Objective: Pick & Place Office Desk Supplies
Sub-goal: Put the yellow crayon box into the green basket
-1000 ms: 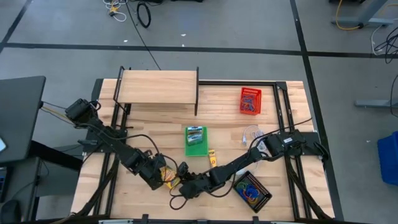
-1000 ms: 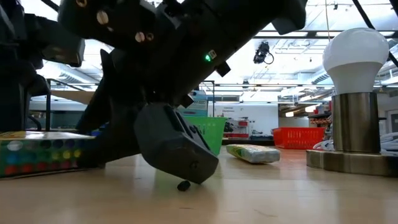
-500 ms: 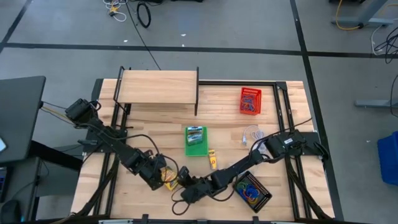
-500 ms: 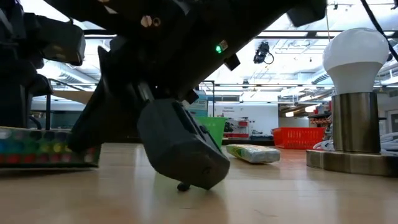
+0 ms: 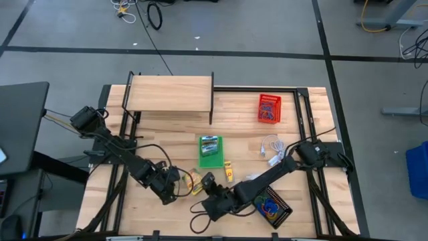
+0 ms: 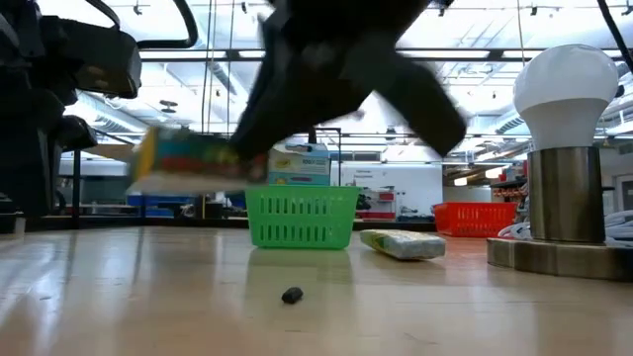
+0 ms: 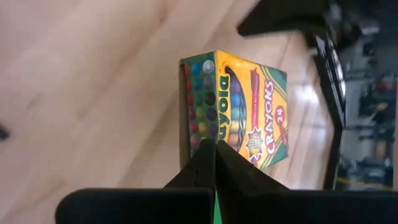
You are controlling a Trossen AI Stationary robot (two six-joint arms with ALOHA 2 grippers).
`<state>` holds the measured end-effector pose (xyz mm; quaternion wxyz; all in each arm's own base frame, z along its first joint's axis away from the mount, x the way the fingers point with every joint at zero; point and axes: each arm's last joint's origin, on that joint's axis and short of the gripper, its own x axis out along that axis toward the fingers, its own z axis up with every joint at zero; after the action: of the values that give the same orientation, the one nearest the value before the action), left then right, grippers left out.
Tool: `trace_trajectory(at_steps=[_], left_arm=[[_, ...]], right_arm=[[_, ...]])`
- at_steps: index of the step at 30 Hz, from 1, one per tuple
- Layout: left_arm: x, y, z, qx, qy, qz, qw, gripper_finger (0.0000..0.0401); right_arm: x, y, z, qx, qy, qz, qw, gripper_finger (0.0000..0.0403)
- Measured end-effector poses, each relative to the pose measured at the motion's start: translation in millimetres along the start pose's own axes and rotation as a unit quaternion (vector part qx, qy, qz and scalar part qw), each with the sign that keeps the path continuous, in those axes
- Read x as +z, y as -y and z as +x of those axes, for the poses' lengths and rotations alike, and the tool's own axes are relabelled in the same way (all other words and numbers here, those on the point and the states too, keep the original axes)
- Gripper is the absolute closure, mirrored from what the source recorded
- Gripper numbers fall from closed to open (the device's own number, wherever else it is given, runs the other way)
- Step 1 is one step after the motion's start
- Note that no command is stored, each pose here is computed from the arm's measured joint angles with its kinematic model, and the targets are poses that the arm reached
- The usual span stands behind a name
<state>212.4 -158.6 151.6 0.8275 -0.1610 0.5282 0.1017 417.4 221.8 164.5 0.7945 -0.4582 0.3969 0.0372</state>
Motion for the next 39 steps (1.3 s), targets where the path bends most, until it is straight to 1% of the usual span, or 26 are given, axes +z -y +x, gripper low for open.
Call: trace_trajectory(at_steps=[6, 10, 14, 17, 20, 23, 25, 28, 37, 39], left_arm=[[-2, 2, -1, -0.002, 0.004, 0.019, 1.000, 0.0393], [-4, 3, -2, 0.002, 0.012, 0.025, 1.000, 0.0393], [-6, 5, -2, -0.001, 0.013, 0.028, 1.000, 0.0393], [-5, 5, -2, -0.003, 0.017, 0.032, 0.999, 0.0393], [-5, 5, -2, -0.003, 0.019, 0.033, 0.999, 0.0393], [-5, 5, -2, -0.002, 0.022, 0.035, 0.999, 0.0392], [-4, 5, -2, -0.002, 0.024, 0.037, 0.999, 0.0392], [-4, 6, -2, -0.002, 0.026, 0.039, 0.999, 0.0392], [-4, 7, -2, -0.010, 0.026, 0.042, 0.999, 0.0392], [-4, 7, -2, -0.011, 0.027, 0.042, 0.999, 0.0392]], right_arm=[[-7, 20, -35, 0.025, -0.018, 0.066, 0.997, 0.0403], [-12, 37, -59, 0.044, -0.014, 0.117, 0.992, 0.0403], [-24, 55, -75, 0.078, -0.028, 0.165, 0.983, 0.0403], [-36, 70, -78, 0.114, -0.052, 0.201, 0.972, 0.0403], [-49, 80, -71, 0.120, -0.087, 0.210, 0.966, 0.0403], [-61, 91, -61, 0.160, -0.104, 0.217, 0.958, 0.0403], [-66, 99, -55, 0.176, -0.102, 0.224, 0.953, 0.0403], [-74, 110, -48, 0.179, -0.102, 0.227, 0.952, 0.0403], [-99, 140, -29, 0.278, -0.071, 0.267, 0.920, 0.0403], [-106, 146, -24, 0.290, -0.068, 0.275, 0.914, 0.0403]])
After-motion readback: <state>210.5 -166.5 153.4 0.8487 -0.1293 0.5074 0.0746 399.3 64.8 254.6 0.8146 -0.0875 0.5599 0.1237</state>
